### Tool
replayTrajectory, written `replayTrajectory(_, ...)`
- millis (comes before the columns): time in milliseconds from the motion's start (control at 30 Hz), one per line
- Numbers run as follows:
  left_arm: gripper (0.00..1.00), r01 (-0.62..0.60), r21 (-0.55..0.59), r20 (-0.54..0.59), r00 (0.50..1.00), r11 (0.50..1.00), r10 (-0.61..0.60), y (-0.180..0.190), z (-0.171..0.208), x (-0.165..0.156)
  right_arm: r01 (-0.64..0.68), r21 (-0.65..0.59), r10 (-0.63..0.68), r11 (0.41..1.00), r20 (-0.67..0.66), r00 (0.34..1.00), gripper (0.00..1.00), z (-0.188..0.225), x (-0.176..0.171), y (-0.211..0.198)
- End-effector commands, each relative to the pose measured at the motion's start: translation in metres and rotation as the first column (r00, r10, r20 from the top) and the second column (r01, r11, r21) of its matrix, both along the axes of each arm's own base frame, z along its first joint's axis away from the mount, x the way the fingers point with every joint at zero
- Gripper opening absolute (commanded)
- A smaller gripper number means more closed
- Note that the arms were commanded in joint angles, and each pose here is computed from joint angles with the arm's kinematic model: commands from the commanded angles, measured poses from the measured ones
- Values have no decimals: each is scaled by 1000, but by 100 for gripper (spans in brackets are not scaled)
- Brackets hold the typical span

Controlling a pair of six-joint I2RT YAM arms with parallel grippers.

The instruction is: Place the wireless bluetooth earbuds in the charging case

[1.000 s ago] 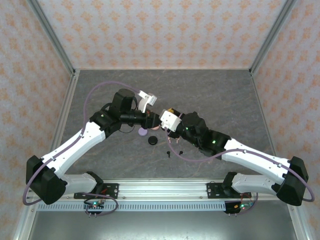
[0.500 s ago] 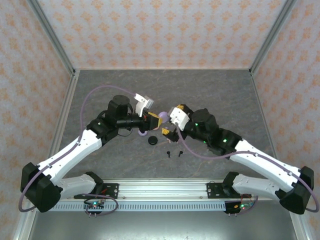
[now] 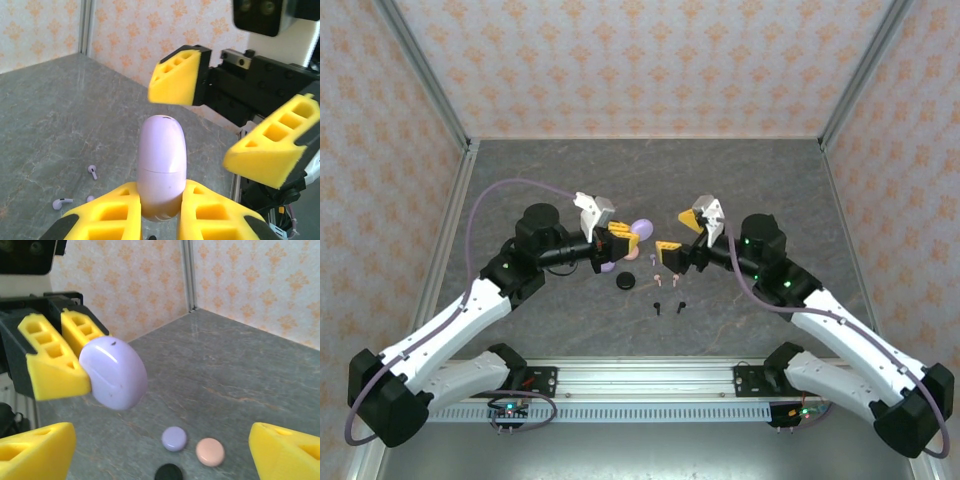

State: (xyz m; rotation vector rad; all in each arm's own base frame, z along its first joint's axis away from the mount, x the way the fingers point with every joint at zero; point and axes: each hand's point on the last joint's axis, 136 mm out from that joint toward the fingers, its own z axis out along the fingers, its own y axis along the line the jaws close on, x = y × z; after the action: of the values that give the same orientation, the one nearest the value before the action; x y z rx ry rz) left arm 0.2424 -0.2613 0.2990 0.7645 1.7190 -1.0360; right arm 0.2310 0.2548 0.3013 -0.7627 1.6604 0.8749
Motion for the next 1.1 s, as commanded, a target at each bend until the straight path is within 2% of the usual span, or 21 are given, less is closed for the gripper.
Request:
replayTrajectory(0, 13, 42, -16, 84, 996, 999, -40, -4, 17, -7, -38, 91, 36, 995, 19, 999, 87, 26, 2, 10)
replayTrajectory(467, 12, 57, -14, 89, 994, 998, -55, -5, 18, -8, 12, 28, -12, 1000, 2, 1000, 80, 27, 24, 12)
replayTrajectory(1067, 11, 60, 1, 92, 994, 998, -60, -7, 17, -9, 47, -32, -49, 998, -75, 996, 79, 23, 45, 15)
